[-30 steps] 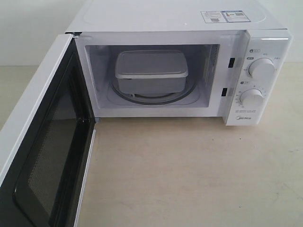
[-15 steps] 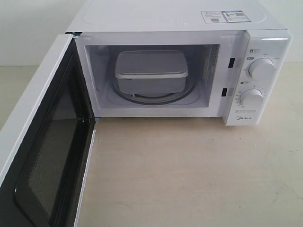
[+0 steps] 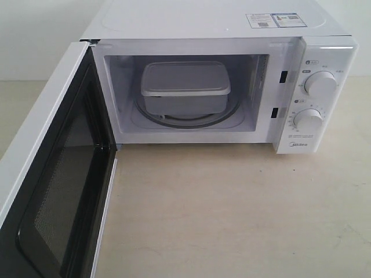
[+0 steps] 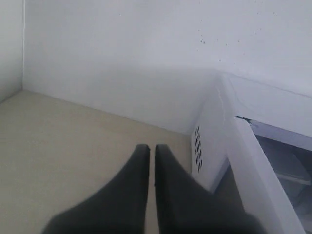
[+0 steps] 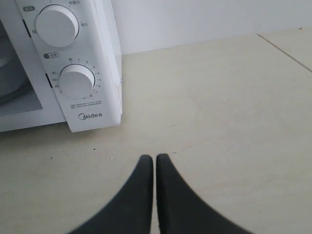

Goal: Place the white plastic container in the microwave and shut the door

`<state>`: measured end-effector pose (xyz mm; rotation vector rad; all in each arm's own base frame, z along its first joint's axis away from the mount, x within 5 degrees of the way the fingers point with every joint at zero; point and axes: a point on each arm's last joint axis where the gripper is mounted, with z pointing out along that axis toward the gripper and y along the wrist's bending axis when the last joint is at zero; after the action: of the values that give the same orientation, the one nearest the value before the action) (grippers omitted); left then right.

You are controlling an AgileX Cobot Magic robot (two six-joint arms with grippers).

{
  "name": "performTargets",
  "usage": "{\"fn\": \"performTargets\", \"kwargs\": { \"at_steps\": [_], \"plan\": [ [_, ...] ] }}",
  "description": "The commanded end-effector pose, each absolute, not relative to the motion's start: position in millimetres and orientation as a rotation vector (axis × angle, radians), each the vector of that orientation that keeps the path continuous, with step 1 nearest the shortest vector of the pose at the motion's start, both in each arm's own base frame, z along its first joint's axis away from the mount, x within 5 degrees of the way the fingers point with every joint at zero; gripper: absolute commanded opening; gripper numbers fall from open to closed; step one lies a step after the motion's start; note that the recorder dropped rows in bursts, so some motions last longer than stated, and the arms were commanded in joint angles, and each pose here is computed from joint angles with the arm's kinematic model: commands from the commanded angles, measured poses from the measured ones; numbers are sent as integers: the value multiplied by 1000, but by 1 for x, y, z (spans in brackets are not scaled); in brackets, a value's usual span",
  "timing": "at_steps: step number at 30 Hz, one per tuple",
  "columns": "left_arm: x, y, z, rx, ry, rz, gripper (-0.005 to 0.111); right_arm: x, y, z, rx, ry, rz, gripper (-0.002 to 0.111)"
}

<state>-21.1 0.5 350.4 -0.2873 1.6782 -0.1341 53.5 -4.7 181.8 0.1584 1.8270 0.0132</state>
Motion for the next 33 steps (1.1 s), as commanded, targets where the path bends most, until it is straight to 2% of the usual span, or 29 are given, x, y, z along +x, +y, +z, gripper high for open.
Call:
{"fn": "performTargets", "kwargs": {
  "at_steps": [1, 5, 9, 11, 14, 15, 19, 20, 22, 28, 33],
  "plan": [
    [-31, -6, 362, -310, 1660, -247, 4, 53, -5, 182, 164, 1816, 3, 0],
    [-15, -10, 371, -299, 1671, -322, 4, 53, -5, 182, 166, 1816, 5, 0],
    [36, -10, 382, -252, 1896, -307, 4, 53, -5, 182, 167, 1816, 7, 0],
    [76, -11, 387, -128, 2124, -241, 4, 53, -5, 182, 167, 1816, 7, 0],
    [112, -17, 381, 94, 2401, -258, 4, 53, -5, 182, 167, 1816, 7, 0],
    [133, -20, 377, 263, 2467, -276, 4, 53, -5, 182, 167, 1816, 7, 0],
    [182, -22, 346, 468, 2604, -335, 4, 53, -5, 182, 167, 1816, 7, 0],
    [187, -25, 341, 506, 2605, -388, 4, 53, -5, 182, 167, 1816, 7, 0],
    [198, -46, 327, 763, 2496, -613, 4, 53, -5, 182, 167, 1816, 7, 0],
    [204, -89, 300, 1091, 2500, -742, 4, 53, -5, 182, 167, 1816, 7, 0],
    [214, -124, 294, 1145, 2345, -789, 4, 53, -5, 182, 167, 1816, 7, 0]
  ]
}}
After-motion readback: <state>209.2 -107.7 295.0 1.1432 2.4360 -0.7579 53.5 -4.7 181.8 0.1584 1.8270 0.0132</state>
